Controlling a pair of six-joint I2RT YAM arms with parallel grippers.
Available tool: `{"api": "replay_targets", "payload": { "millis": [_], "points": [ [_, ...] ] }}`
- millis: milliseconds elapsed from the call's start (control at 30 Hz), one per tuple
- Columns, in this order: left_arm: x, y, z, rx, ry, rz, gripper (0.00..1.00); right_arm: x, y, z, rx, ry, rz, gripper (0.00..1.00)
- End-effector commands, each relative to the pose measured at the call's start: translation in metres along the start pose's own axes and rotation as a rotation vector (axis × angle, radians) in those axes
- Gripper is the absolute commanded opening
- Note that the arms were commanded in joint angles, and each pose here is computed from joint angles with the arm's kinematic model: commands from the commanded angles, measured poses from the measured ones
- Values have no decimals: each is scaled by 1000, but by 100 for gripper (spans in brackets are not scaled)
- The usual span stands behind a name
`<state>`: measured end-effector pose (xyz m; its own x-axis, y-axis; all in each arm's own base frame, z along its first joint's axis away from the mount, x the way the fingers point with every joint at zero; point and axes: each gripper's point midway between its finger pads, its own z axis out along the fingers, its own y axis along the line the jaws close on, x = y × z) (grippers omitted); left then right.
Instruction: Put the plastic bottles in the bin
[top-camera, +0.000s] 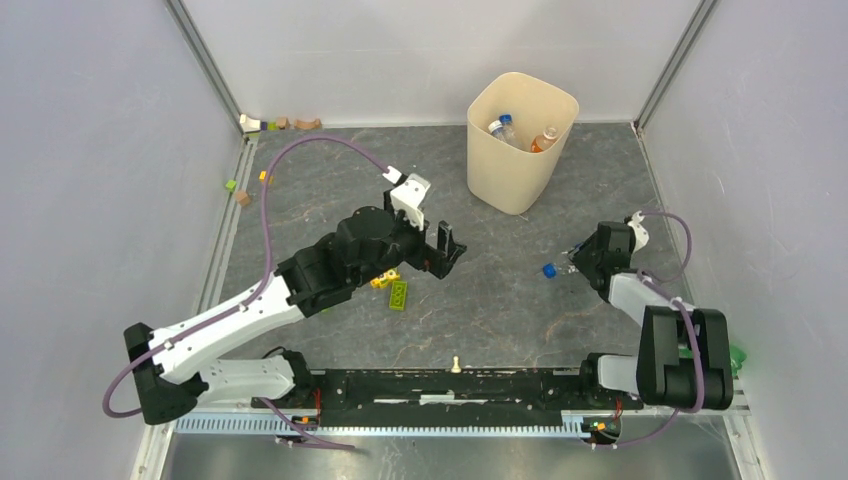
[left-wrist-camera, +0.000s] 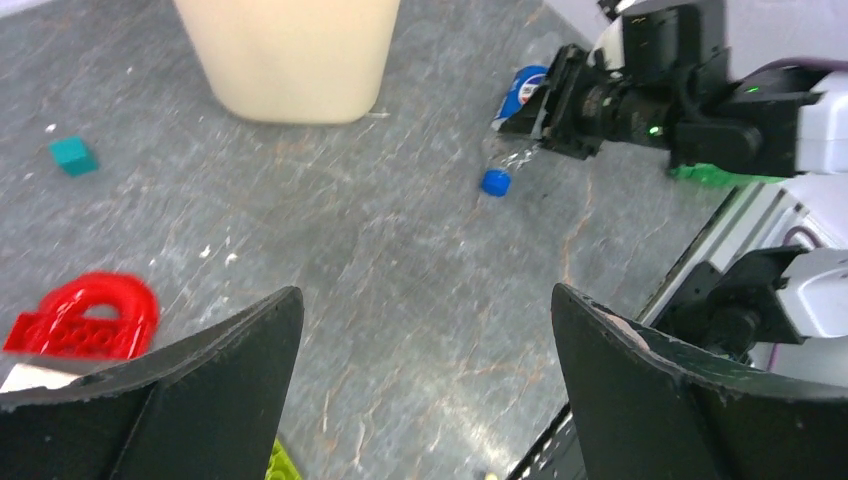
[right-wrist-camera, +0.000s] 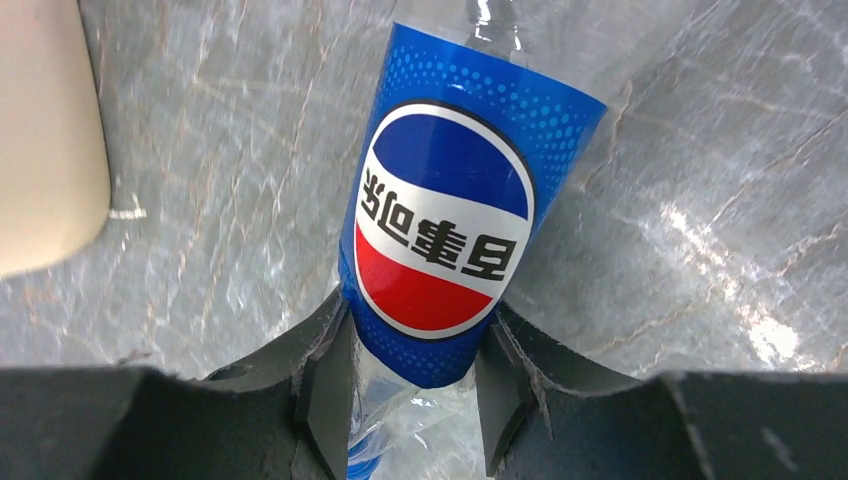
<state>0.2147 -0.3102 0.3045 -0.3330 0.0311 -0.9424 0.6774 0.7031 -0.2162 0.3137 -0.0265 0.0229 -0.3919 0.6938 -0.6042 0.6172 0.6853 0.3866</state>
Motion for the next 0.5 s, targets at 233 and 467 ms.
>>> {"api": "replay_targets", "payload": {
  "millis": [233,467],
  "points": [
    [12,58,-59,-228,96,195,100,-10,19,-47,-155,-6,-322,0],
    [33,74,-60,-283,84,220,100,-85,101,-120,-433,-248,-404,0]
  ]
}}
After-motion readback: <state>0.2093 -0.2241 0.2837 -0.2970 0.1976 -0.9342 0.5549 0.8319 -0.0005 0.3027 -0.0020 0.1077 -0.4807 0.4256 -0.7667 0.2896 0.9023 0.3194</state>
